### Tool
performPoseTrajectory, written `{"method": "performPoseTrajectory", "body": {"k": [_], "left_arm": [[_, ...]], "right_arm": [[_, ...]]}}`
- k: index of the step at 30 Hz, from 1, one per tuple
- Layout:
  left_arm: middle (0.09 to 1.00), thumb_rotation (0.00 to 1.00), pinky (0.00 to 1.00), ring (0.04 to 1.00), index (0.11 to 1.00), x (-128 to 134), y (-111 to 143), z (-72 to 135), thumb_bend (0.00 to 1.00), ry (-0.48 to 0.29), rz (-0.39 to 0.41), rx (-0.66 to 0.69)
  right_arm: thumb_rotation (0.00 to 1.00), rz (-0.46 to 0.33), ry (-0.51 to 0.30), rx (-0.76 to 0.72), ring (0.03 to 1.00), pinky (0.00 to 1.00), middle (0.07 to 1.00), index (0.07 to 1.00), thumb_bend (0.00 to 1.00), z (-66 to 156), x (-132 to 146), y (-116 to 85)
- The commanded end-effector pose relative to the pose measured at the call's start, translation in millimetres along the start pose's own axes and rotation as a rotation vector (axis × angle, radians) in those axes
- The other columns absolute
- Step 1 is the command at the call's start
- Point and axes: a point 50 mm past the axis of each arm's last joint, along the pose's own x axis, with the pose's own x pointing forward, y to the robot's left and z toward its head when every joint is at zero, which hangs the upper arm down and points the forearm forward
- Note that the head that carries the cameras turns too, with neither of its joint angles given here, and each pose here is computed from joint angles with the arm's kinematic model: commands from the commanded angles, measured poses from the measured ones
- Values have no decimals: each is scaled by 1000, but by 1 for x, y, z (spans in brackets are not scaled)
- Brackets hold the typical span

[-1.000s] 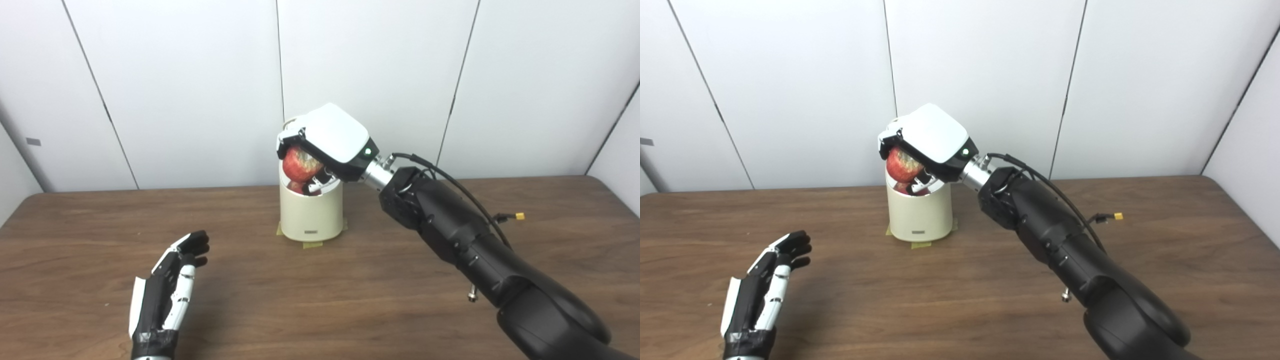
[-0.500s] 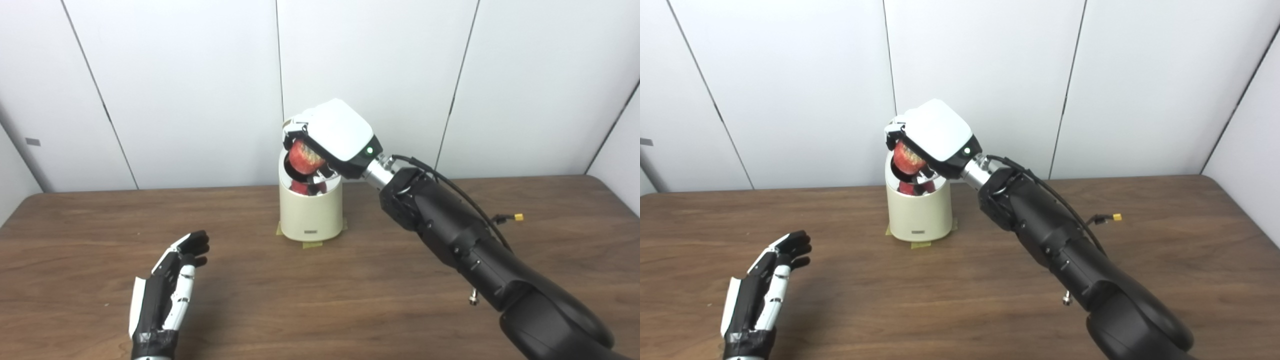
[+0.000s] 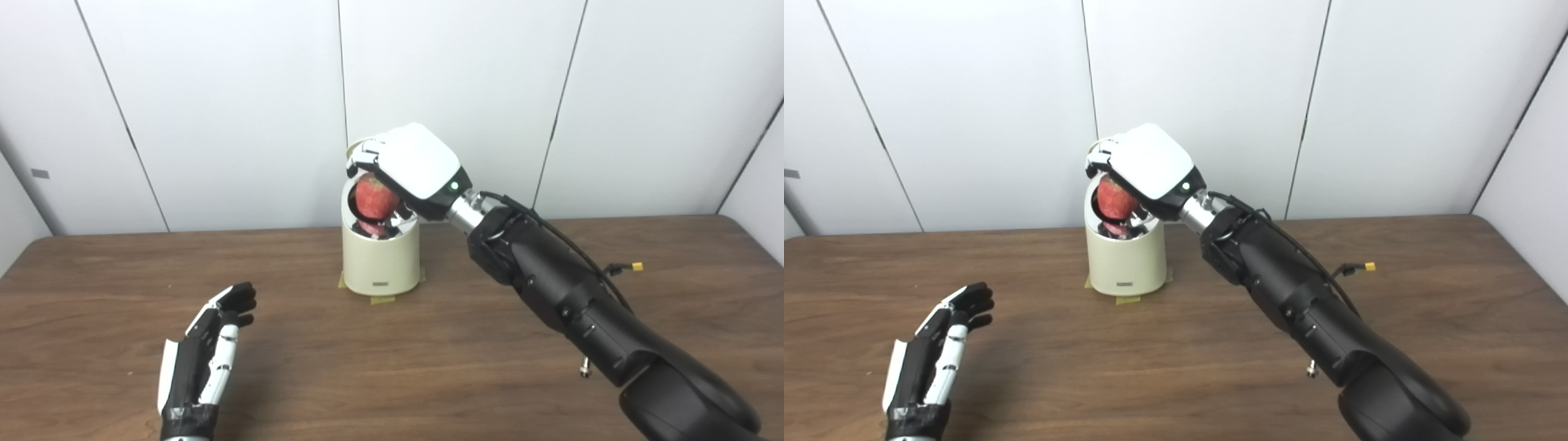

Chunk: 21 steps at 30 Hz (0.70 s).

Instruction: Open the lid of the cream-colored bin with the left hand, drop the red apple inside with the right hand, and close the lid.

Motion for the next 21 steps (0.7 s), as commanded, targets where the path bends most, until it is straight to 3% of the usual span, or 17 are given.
{"method": "performPoseTrajectory", "body": {"k": [1,16,18,20,21], "left_arm": [[798,688,756,789,786,1,-2,6,197,-43,-6,2],[800,712,768,794,789,1,-3,5,206,-37,-5,0],[801,712,770,795,790,1,-3,5,200,-37,-8,5],[800,718,768,793,790,1,-3,5,204,-39,-9,5],[799,717,765,791,789,2,-3,5,205,-40,-9,4]], "right_arm": [[34,-86,11,-22,608,468,690,620,1000,-14,13,-24],[59,-98,20,2,586,441,682,615,981,-13,8,-22],[88,-169,5,35,548,423,637,578,906,-13,4,-23],[128,-248,5,67,452,367,537,504,654,-13,-1,-24],[109,-276,11,84,410,337,510,489,589,-11,-4,-25]]}}
